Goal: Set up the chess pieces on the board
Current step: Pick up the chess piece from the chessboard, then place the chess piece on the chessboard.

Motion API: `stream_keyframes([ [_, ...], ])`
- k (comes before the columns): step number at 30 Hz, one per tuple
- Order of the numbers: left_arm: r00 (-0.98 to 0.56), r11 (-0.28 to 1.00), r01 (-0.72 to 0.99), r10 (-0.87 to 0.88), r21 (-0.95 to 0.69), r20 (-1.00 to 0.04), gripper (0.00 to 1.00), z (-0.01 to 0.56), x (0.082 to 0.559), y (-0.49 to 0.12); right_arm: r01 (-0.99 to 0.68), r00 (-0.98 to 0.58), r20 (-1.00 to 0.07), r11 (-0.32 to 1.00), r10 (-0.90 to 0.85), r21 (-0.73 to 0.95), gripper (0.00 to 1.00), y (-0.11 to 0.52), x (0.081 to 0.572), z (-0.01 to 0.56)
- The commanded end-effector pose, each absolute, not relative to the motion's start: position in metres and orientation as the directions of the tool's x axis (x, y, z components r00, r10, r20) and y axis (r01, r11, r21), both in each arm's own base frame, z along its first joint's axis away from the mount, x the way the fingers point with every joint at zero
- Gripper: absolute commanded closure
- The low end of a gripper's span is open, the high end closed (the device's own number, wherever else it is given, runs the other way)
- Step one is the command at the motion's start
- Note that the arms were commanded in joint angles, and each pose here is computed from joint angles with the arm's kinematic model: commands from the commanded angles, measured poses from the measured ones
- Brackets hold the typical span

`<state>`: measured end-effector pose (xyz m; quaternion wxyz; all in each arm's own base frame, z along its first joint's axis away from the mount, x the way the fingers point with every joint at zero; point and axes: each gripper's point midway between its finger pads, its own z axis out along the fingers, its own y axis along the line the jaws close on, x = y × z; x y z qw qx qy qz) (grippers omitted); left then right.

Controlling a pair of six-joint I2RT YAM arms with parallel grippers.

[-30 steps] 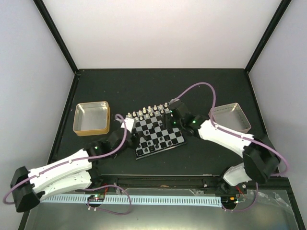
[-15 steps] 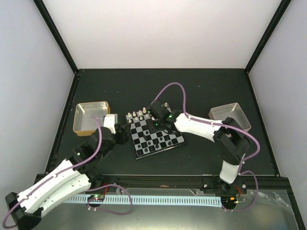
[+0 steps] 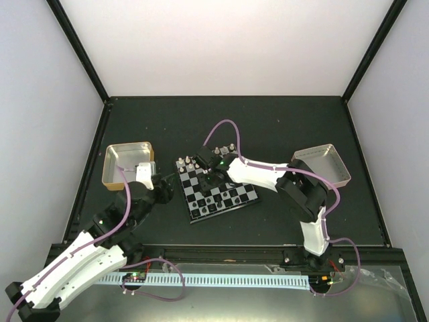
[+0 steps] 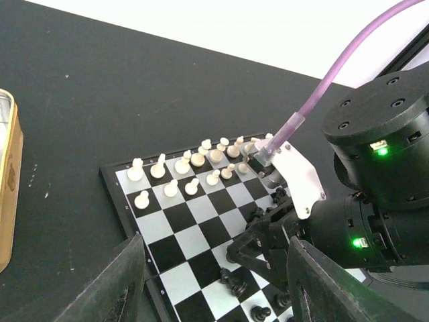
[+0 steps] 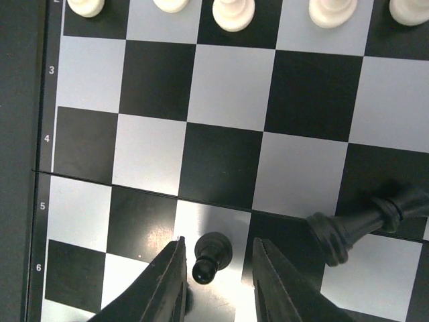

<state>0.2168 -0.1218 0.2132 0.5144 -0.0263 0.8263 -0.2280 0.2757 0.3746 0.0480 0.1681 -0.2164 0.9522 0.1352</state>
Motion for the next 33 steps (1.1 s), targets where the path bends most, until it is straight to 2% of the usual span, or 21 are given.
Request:
stream_keyframes([
  [1,-0.474,0.903,0.165,-0.281,-0.397,-0.834,0.40,0.208,0.216,-0.115,-0.465,-0.848,-0.373,0.868,-0.378,0.177,0.74,0.378,0.275,0.049],
  [8,-0.476,0.902,0.166,-0.282,-0.399,-0.833,0.40,0.207,0.216,-0.116,-0.461,-0.852,-0.364,0.868,-0.376,0.182,0.88,0.377,0.274,0.044],
  [15,-0.479,0.902,0.166,-0.279,-0.398,-0.832,0.40,0.207,0.216,-0.116,-0.454,-0.830,-0.440,0.873,-0.342,0.179,0.93,0.377,0.283,0.061],
  [25,-0.479,0.902,0.163,-0.282,-0.400,-0.831,0.40,0.206,0.217,-0.117,-0.392,-0.789,-0.566,0.905,-0.238,0.166,0.94,0.334,0.282,0.114],
  [33,-0.489,0.898,0.176,-0.276,-0.404,-0.827,0.40,0.205,0.219,-0.122,-0.271,-0.856,-0.484,0.954,-0.179,0.128,0.94,0.266,0.275,0.089],
])
